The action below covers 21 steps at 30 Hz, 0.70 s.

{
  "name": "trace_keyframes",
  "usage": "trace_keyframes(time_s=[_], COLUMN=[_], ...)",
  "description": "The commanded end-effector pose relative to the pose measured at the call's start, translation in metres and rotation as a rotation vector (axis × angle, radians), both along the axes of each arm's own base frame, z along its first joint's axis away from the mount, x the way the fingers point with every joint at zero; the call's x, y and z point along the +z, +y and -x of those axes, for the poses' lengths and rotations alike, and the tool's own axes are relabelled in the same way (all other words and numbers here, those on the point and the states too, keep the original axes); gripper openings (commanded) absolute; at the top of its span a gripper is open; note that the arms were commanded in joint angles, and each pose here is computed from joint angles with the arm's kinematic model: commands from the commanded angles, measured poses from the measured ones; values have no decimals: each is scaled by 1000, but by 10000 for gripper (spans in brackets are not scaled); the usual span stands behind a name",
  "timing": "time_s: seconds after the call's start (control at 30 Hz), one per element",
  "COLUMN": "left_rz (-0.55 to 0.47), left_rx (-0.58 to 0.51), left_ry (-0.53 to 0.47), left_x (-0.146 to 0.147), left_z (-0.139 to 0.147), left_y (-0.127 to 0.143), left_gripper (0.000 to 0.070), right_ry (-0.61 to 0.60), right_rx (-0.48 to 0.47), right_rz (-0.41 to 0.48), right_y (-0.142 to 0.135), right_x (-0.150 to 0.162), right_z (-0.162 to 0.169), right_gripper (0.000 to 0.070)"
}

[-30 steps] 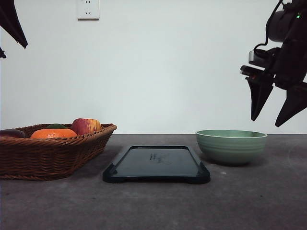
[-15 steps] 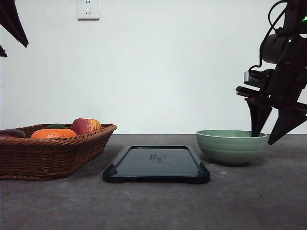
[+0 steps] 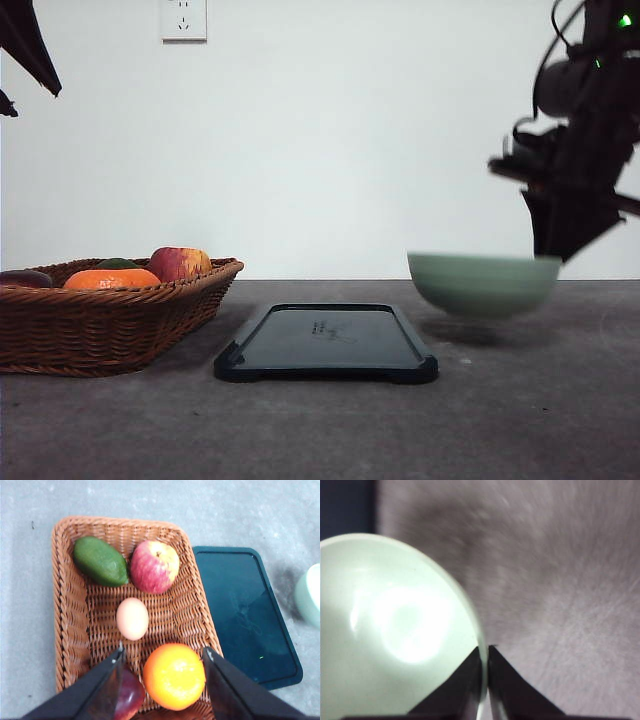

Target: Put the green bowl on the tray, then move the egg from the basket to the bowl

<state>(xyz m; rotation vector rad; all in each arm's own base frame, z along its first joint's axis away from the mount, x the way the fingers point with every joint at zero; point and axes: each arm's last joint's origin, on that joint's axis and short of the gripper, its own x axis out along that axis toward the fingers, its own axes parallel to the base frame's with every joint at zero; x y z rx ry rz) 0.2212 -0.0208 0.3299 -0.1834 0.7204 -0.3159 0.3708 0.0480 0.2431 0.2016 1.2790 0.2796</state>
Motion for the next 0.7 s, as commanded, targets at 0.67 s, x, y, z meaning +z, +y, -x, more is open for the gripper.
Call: trace_keyframes(time_s=[0.67], left_rz=[1], left_rx=[-5], left_ry=[-30], left_x=[7], left_z=[-3], left_y=[0], left_gripper=[310], right_ry=[-219], right_rx=[244], right_rz=[-24], right_y=[119], right_x=[48], right_z=[-22], right_gripper=[1])
